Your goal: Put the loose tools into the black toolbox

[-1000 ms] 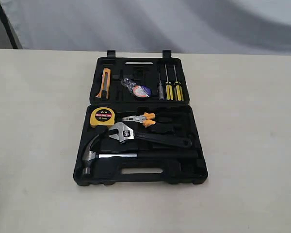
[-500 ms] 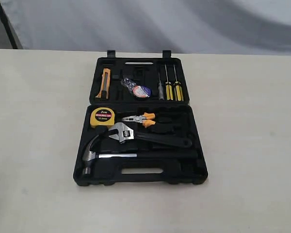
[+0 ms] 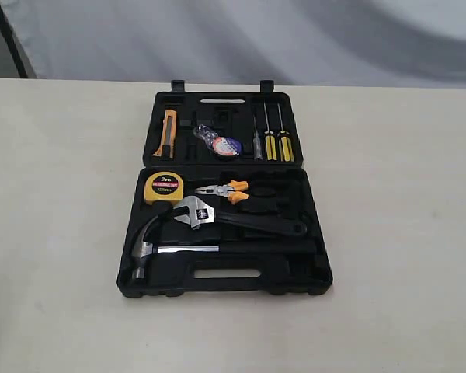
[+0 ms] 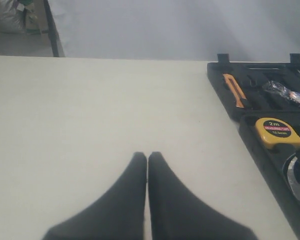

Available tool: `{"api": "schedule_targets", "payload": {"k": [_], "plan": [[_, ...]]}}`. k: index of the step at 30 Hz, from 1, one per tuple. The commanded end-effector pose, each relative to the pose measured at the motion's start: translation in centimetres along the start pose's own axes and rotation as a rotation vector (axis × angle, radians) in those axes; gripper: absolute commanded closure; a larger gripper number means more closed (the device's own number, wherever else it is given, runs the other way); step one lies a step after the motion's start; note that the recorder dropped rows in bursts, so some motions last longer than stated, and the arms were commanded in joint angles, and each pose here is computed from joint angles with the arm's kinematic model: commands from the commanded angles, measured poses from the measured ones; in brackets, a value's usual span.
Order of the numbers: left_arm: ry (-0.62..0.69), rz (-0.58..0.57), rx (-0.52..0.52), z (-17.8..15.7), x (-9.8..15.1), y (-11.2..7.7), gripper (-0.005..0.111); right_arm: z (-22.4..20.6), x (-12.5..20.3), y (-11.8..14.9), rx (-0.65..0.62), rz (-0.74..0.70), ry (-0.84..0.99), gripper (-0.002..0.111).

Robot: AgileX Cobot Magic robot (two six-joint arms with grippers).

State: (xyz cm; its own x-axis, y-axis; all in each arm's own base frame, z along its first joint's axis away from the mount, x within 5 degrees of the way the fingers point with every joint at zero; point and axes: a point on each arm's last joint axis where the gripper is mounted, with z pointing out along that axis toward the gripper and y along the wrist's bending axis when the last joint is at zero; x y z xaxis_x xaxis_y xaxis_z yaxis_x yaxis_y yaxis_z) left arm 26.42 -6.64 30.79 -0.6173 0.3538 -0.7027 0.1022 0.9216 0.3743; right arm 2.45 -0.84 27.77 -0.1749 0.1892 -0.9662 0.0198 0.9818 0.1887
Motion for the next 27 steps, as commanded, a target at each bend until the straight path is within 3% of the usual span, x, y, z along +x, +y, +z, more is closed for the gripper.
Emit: {"api": "schedule_targets", "payload": {"k": [1,7,18,23,27], "plan": [[-0.007,-0.022,0.014,-0.1,0.2,0.0,0.105,0.0,-0.1,0.1,0.072,-0.06,-0.026,0.108],[-0.007,-0.022,0.014,-0.1,0.2,0.0,0.105,0.1,0.0,0.8,0.089,-0.273,-0.024,0.108],[-0.007,-0.022,0.014,-0.1,0.2,0.0,0.105,3.0,3.9,-0.5,0.126,-0.217,-0.106,0.108],[-0.007,-0.022,0.014,-0.1,0.2,0.0,0.105,4.4,7.7,-1.3,0.132,-0.172,-0.007,0.108],[-0.007,-0.022,0.014,-0.1,0.2,0.0,0.105,4.5,8.7,-1.5,0.138,-0.167,0.063,0.108]]}}
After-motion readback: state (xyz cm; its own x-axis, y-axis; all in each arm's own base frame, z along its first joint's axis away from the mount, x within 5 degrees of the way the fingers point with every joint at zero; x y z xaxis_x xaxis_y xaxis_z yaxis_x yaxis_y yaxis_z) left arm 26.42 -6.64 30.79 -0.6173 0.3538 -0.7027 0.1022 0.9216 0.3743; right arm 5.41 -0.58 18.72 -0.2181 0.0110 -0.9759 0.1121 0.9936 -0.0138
